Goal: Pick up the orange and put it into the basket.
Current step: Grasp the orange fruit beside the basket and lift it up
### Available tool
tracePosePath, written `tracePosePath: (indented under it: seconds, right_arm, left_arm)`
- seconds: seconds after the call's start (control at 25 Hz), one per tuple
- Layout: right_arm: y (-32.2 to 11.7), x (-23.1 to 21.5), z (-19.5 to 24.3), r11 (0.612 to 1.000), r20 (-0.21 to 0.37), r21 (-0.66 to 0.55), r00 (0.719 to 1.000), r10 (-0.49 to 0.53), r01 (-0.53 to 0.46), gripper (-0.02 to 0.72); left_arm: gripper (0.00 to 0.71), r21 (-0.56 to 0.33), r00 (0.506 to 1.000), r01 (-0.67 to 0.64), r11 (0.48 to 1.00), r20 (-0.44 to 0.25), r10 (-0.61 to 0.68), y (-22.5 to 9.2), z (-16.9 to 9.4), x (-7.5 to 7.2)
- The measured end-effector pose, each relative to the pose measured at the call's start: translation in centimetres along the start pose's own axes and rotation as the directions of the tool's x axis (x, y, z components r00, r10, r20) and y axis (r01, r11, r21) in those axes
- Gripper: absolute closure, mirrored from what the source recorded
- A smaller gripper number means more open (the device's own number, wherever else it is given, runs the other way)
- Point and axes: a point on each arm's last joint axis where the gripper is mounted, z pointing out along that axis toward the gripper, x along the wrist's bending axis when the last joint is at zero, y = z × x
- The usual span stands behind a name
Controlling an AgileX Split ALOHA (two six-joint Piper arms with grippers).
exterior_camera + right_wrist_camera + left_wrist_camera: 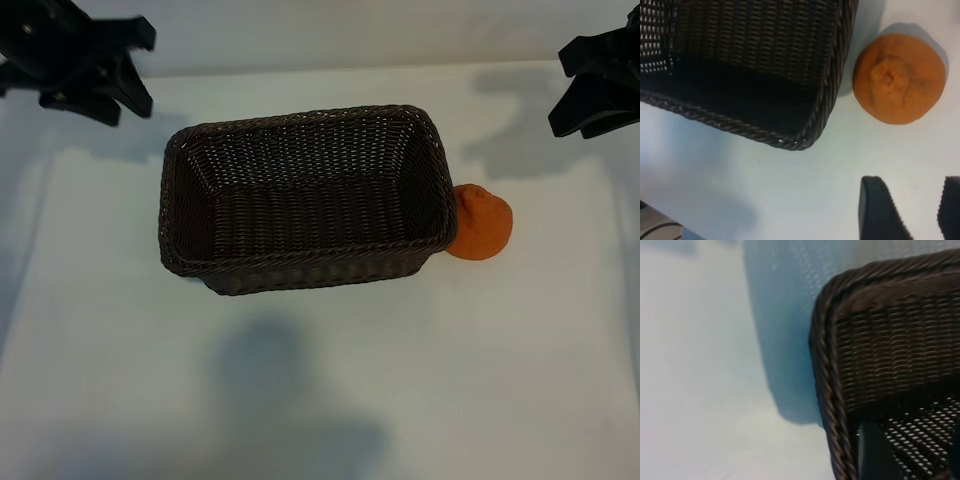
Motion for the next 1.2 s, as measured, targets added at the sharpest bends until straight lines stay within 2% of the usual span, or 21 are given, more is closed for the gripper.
tracePosePath:
  seconds: [0.24,0.36,0.52,0.8,0.96,1.2]
  right_arm:
    - [0.0,0.0,0.0,1.000,0.000,0.000,1.000,0.000,0.000,0.379]
    - [0.0,0.0,0.0,1.000,0.000,0.000,1.000,0.000,0.000,0.379]
    - [0.0,0.0,0.0,1.000,0.000,0.000,1.000,0.000,0.000,0.379]
    - [0.0,0.0,0.0,1.000,0.000,0.000,1.000,0.000,0.000,0.379]
    - [0.0,0.0,0.0,1.000,0.001,0.000,1.000,0.000,0.000,0.379]
    - [0.0,0.0,0.0,1.000,0.002,0.001,1.000,-0.003,0.003,0.379]
  left_arm:
    - [0.304,-0.116,0.999,-0.041,0.992,0.004,0.042,-1.6,-4.6,-1.5]
    - [0.304,-0.150,0.999,-0.053,0.987,0.004,0.055,-2.2,-5.9,-1.9]
    - [0.304,-0.155,0.998,-0.057,0.986,0.010,0.059,-2.3,-6.1,-2.1]
    - [0.304,-0.091,0.982,-0.120,0.989,0.132,0.131,-3.6,-4.1,-2.5]
    - [0.304,-0.079,0.976,-0.153,0.985,0.143,0.163,-4.4,-3.8,-2.4]
    - [0.304,-0.112,0.973,-0.167,0.980,0.141,0.182,-5.2,-5.1,-2.8]
